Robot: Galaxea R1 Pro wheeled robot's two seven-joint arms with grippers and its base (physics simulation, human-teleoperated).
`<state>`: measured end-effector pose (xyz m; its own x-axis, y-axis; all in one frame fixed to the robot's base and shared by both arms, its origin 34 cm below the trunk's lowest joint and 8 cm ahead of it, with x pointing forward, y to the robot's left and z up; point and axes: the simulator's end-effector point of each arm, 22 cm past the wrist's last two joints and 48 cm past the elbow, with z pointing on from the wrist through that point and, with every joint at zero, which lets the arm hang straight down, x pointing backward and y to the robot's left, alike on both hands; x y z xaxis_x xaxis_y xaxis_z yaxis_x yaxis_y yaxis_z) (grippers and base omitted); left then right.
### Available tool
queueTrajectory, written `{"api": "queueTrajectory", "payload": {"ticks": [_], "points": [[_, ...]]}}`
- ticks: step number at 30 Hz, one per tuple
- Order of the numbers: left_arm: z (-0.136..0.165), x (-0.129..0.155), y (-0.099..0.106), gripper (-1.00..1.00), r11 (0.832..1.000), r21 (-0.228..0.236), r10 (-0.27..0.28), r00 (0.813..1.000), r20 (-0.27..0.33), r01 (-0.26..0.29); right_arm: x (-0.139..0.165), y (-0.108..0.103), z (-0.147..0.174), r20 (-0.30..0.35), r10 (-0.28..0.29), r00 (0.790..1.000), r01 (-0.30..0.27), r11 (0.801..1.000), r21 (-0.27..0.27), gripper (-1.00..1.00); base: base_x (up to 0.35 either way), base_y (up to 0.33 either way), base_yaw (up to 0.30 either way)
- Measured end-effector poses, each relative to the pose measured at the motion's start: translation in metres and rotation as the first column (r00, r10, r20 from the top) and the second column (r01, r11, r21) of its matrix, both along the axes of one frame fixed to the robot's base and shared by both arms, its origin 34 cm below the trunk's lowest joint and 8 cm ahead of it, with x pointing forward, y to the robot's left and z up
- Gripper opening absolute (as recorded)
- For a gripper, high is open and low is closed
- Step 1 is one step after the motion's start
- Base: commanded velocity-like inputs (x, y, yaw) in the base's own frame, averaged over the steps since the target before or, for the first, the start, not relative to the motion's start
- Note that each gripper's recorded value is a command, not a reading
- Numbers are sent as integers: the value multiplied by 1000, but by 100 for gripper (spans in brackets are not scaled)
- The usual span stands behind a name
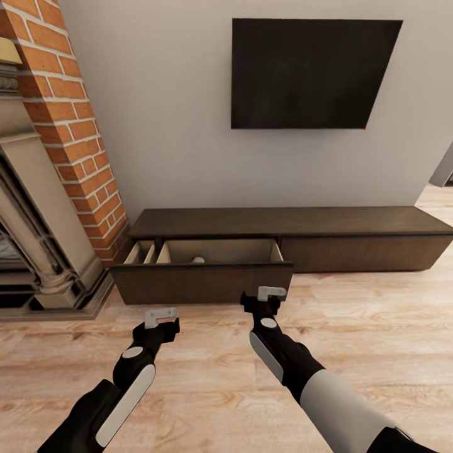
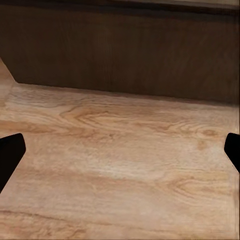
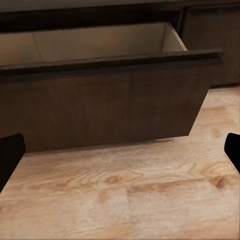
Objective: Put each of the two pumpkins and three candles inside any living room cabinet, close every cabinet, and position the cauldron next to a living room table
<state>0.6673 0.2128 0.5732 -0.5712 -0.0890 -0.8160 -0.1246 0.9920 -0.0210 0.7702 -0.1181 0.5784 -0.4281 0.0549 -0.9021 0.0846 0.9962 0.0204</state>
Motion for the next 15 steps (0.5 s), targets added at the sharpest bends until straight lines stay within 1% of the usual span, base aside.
{"api": "queueTrajectory", "payload": {"ticks": [2, 4, 6, 11, 15], "points": [[-2, 1, -3, 100, 1000, -12, -9, 1000, 15, 9, -1, 1, -4, 3, 3, 1000, -3, 1000, -3, 100, 0, 0, 0], [-2, 4, -4, 100, 1000, -26, -5, 999, 42, 6, -2, 1, -8, 4, 6, 1000, -6, 1000, -5, 100, 0, 0, 0], [-5, 5, -3, 100, 999, -34, -1, 998, 57, 3, -3, 2, -13, 4, 13, 1000, -13, 1000, -5, 100, 0, 0, 0], [-14, 3, -2, 100, 999, -38, 3, 998, 63, 0, -5, 11, -25, 7, 50, 999, -50, 999, 12, 100, 0, 0, 0], [-20, 5, 4, 100, 999, -43, 18, 998, 67, -15, -7, 13, -33, 10, 60, 998, -60, 998, 16, 100, 0, 0, 0]]}}
